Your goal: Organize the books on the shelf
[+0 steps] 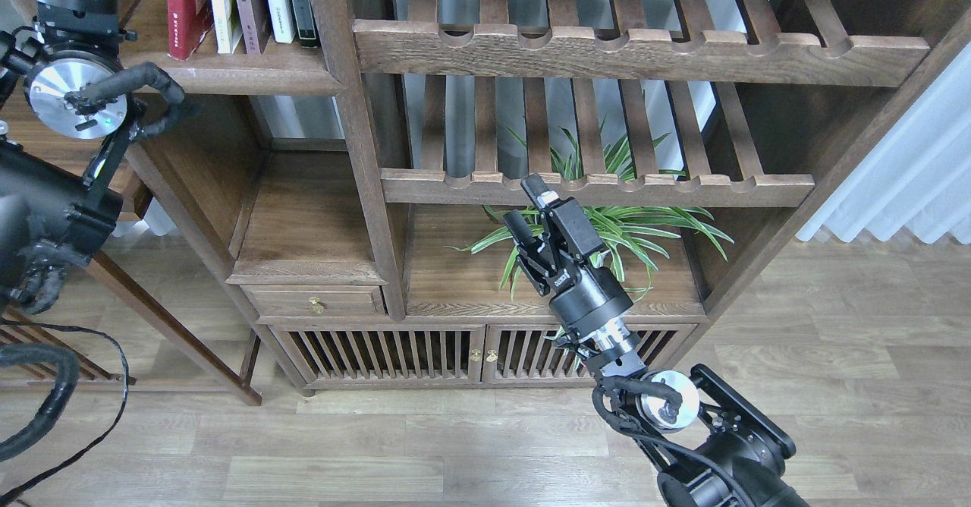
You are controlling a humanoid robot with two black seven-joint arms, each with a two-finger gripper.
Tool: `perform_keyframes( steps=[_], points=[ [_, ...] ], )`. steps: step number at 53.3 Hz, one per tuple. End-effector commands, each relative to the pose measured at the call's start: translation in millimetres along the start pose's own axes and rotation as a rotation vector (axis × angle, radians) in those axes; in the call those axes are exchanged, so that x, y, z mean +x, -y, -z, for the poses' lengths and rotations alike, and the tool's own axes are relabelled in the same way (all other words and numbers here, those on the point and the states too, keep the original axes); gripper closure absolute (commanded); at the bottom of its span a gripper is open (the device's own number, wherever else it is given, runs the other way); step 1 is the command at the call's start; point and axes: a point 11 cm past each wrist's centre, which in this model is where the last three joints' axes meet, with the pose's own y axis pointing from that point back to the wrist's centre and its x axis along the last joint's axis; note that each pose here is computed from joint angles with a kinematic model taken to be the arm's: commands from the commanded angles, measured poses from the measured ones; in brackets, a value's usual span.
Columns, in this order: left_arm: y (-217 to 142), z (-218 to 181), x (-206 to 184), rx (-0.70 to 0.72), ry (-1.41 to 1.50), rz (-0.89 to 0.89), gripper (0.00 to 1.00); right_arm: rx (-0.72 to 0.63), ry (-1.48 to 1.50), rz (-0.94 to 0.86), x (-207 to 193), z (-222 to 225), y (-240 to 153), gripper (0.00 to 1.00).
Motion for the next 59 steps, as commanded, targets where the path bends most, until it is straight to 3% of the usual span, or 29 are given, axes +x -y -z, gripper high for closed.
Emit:
perform_keyframes(
  steps=[1, 11, 22, 27, 29, 59],
  points=[
    [-11, 6, -8, 0.008, -0.029, 0.007, 0.18, 0.000, -0.002, 0.005, -1, 1, 2, 0.02],
    [-26, 15, -21, 0.021, -0.071, 0.021, 0.01, -0.007, -0.011, 0.021, -7, 2, 8, 0.01],
    [-55, 56, -23, 0.046, -0.173, -0.049, 0.00, -0.012, -0.017, 0.032, -10, 3, 13, 0.01],
    [-92, 89, -22, 0.142, -0.233, -0.124, 0.00, -0.015, -0.020, 0.040, -13, 3, 16, 0.01],
    [-123, 116, -26, 0.244, -0.276, -0.173, 0.00, -0.016, -0.020, 0.045, -15, 3, 18, 0.01],
    [-218, 177, -53, 0.445, -0.417, -0.323, 0.00, -0.022, -0.021, 0.063, -20, 2, 21, 0.01]
  ],
)
